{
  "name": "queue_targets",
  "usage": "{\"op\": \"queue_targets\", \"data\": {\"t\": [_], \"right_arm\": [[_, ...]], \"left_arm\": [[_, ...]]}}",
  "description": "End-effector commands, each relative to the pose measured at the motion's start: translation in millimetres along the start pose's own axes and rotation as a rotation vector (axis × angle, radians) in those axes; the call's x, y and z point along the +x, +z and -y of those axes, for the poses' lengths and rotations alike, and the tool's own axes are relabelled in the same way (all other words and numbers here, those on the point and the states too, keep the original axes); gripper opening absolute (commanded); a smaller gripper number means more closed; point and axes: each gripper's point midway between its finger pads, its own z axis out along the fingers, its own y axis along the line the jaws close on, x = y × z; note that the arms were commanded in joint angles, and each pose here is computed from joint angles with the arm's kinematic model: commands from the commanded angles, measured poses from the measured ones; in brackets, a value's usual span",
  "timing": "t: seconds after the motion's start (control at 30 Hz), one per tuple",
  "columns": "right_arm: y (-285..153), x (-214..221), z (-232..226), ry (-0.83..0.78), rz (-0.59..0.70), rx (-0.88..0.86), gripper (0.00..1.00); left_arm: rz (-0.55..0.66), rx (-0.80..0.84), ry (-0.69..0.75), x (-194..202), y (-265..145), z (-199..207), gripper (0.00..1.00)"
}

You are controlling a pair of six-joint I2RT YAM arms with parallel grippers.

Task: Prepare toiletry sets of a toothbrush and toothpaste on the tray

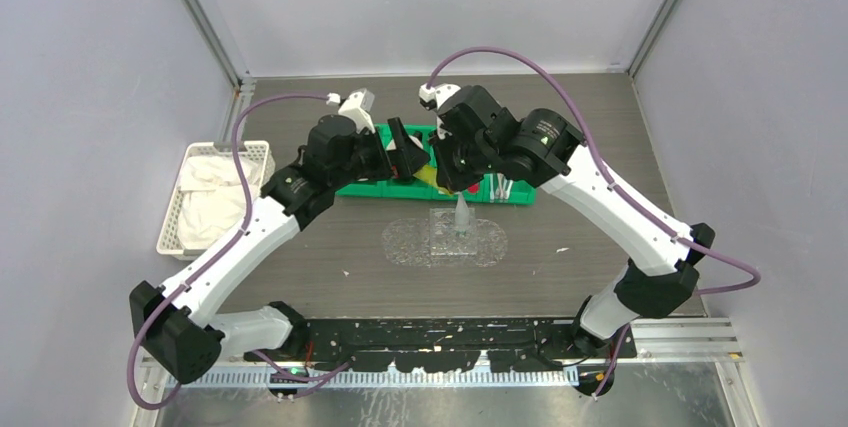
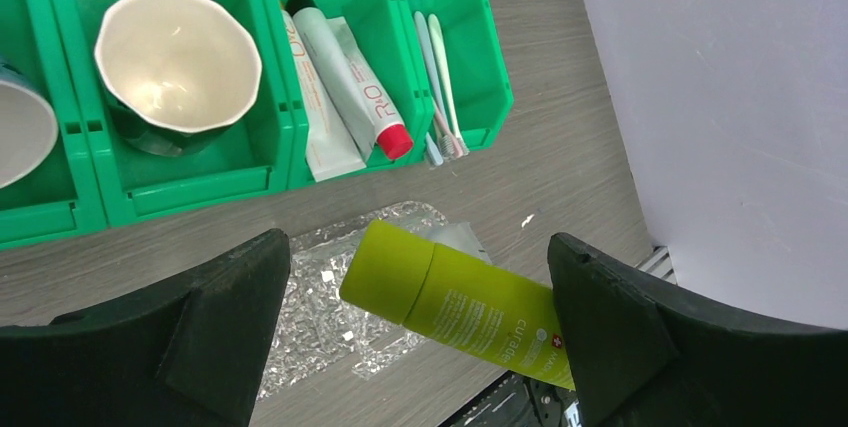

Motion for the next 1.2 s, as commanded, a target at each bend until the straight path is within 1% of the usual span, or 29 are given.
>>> {"op": "queue_targets", "data": {"t": [0.0,0.37,0.8,1.17], "right_arm": [[-43,-78,14,0.065,0.348,0.004,0.01],[-53,-92,18,0.093,0.406,-0.019,0.01],[-49,-89,16,0.101,0.396,-0.037,0.01],[-55,-93,17,0.108,0.415,-0.035,0.01]], "left_arm": [[-0.125,-0.057,0.045,38,-10,-20,1.0],[-0.142,-0.044,0.025,50,-6,-18,1.0],[-0.131,-0.048,0.031,48,-7,-18,1.0],[-0.148,-0.033,0.003,59,-7,-20,1.0]]}}
